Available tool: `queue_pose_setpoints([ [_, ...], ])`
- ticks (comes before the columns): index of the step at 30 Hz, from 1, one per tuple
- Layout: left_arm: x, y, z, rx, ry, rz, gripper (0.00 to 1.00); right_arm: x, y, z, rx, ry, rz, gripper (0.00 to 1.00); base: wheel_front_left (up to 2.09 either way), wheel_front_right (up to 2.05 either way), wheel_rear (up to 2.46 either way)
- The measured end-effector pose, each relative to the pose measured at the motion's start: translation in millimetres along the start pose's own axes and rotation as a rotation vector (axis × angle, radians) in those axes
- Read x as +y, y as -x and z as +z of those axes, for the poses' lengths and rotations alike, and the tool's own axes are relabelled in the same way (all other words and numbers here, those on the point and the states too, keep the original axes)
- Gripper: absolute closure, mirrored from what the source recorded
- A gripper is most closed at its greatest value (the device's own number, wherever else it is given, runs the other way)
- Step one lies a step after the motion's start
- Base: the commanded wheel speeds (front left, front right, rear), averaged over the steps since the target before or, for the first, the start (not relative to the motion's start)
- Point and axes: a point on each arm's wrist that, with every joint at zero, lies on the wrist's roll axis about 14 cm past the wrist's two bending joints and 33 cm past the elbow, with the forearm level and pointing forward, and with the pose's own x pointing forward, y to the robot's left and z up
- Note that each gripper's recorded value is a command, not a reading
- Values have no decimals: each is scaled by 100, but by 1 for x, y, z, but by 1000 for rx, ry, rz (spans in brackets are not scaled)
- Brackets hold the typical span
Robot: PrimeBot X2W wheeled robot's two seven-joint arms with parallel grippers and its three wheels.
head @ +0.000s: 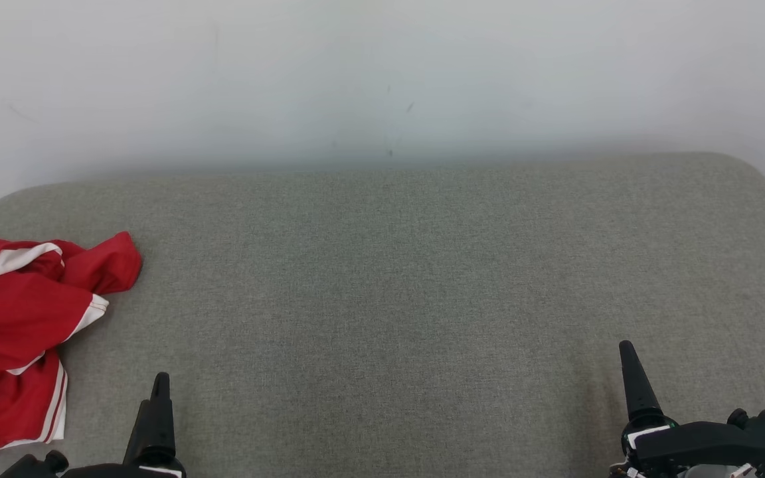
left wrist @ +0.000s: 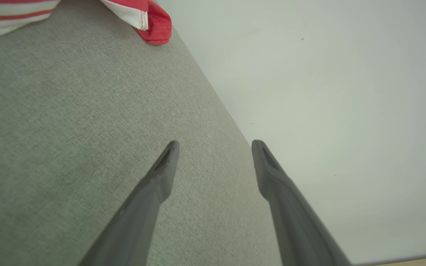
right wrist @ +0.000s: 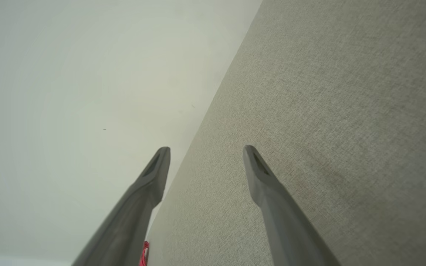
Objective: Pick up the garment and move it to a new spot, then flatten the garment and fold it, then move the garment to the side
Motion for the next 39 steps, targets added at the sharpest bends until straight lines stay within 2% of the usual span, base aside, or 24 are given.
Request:
queue_pose_setpoints([
  [9,3,0,3,-9,-200,7,0,1,1,1,-10,157,8,0,0,0,0],
  [21,1,0,3,-23,-389,-2,0,1,2,5,-34,344,14,0,0,0,0],
  [39,-10,-1,-3,-24,-593,-56,0,5,2,-5,-17,564,46,0,0,0,0],
])
